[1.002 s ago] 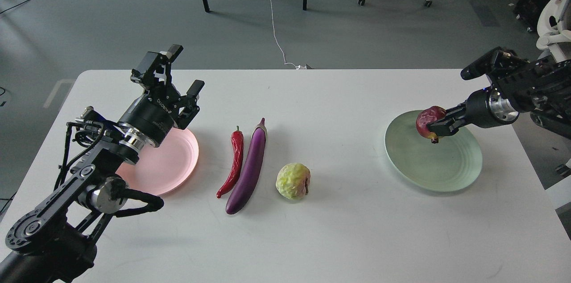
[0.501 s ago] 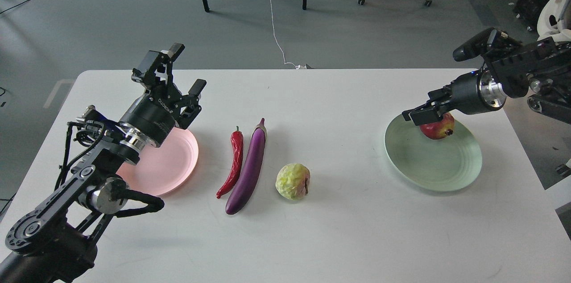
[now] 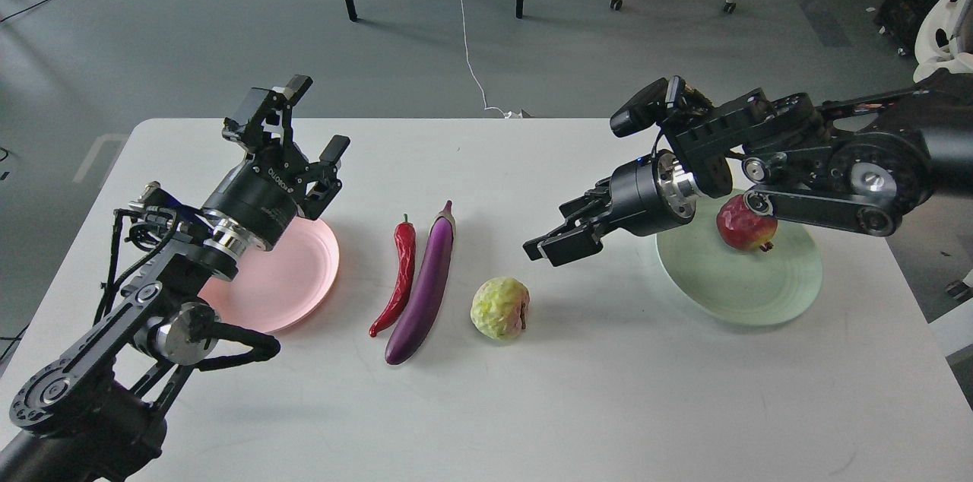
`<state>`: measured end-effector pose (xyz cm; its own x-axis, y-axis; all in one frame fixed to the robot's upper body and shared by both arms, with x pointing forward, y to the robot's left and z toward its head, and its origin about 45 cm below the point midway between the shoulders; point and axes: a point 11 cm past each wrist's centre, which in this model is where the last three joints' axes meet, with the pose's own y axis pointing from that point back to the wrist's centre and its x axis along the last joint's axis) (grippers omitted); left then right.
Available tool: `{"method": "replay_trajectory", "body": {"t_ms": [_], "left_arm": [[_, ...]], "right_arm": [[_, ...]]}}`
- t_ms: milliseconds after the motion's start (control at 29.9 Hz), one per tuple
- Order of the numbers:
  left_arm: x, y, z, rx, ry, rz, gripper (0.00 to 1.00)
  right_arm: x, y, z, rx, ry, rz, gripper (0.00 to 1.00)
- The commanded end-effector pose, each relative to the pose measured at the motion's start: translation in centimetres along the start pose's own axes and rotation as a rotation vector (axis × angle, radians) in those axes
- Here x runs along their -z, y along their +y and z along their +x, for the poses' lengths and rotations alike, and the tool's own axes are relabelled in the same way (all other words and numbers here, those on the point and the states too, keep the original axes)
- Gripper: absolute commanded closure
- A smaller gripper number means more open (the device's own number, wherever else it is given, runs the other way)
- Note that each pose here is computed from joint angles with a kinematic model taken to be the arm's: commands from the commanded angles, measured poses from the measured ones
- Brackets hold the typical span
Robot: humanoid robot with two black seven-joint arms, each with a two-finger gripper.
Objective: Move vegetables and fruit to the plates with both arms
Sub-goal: 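Move the right gripper down to the pale green fruit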
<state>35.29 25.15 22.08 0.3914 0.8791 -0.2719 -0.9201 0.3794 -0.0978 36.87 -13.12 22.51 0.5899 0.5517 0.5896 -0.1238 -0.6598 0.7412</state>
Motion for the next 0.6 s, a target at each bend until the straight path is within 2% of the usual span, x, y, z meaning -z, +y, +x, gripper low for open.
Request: {"method": "replay_trajectory", "body": {"t_ms": [0, 234, 434, 501, 568], "left_arm": [[0.0, 0.0, 0.0, 0.001, 0.0, -0.001, 0.02], [-0.2, 0.1, 0.3, -0.005, -0.006, -0.002, 0.02], [-0.4, 0.1, 0.5, -0.011, -0.01, -0.005, 0.02], [-0.3, 0.1, 0.5, -0.011, -0.008, -0.004, 0.02], [-0.3, 0.1, 0.5, -0.011, -0.008, -0.004, 0.02]], "right_arm": [[1.0, -3.2, -0.8, 0.037, 0.031, 0.026, 0.06], [2.1, -8.0, -1.6, 0.064, 0.096, 0.041, 0.06], [1.7, -8.6, -2.6, 0.105, 0.112, 0.023, 0.11], [1.3, -8.5, -2.9, 0.114, 0.115, 0.012, 0.22], [1.1, -8.4, -3.1, 0.122, 0.115, 0.007, 0.38]]}}
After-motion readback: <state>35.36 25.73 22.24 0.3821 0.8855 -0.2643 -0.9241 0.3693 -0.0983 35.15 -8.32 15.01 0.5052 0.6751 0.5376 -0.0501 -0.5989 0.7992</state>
